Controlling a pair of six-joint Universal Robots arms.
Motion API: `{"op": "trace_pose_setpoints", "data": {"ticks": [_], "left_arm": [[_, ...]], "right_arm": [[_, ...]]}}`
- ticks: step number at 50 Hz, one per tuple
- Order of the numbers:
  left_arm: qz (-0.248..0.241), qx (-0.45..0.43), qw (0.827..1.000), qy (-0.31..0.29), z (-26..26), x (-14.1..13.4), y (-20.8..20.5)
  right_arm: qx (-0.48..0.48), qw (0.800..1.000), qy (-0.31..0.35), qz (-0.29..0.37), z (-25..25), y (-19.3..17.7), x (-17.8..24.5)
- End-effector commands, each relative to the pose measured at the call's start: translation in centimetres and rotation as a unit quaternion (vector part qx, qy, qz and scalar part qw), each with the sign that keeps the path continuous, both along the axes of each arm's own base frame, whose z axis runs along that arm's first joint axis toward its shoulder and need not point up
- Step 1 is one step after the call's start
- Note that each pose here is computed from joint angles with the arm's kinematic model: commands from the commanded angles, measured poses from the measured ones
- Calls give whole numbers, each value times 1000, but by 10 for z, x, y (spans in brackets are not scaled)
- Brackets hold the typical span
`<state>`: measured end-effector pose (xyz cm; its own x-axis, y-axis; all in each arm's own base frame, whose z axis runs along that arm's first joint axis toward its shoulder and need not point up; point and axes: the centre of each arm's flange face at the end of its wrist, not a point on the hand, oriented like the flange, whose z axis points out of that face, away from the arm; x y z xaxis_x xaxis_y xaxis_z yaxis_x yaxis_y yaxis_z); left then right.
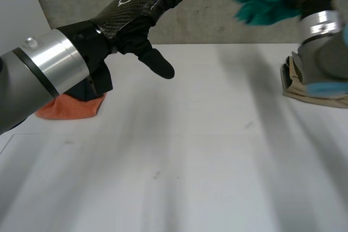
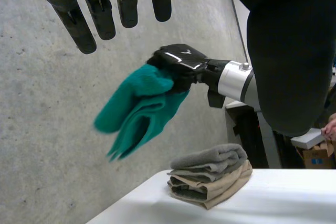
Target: Fold the laundry.
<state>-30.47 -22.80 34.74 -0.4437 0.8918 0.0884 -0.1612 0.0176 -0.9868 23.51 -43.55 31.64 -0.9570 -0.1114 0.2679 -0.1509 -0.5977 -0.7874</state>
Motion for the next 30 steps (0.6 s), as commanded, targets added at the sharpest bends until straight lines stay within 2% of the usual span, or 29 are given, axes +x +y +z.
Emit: {"op": "trace_pose_setpoints", "data": {"ticks": [1,2,8,14,17,24,30], "left_arm": [[-9,18,1000,-3,-15,-6,1],[-10,20,1000,-5,-17,-7,1],[-22,33,999,-18,-34,-15,5],[-27,47,998,-31,-49,-20,7],[-27,51,998,-36,-55,-20,8],[-28,44,998,-34,-51,-21,8],[-32,35,998,-28,-41,-21,12]], "right_arm": [[-8,999,4,-50,-24,-67,-94],[4,998,11,-57,-40,-81,-115],[65,995,40,-62,-119,-110,-176],[157,985,66,-16,-210,-107,-213],[181,980,76,14,-230,-100,-218],[176,982,72,4,-216,-101,-227],[187,981,44,-17,-168,-93,-229]]}}
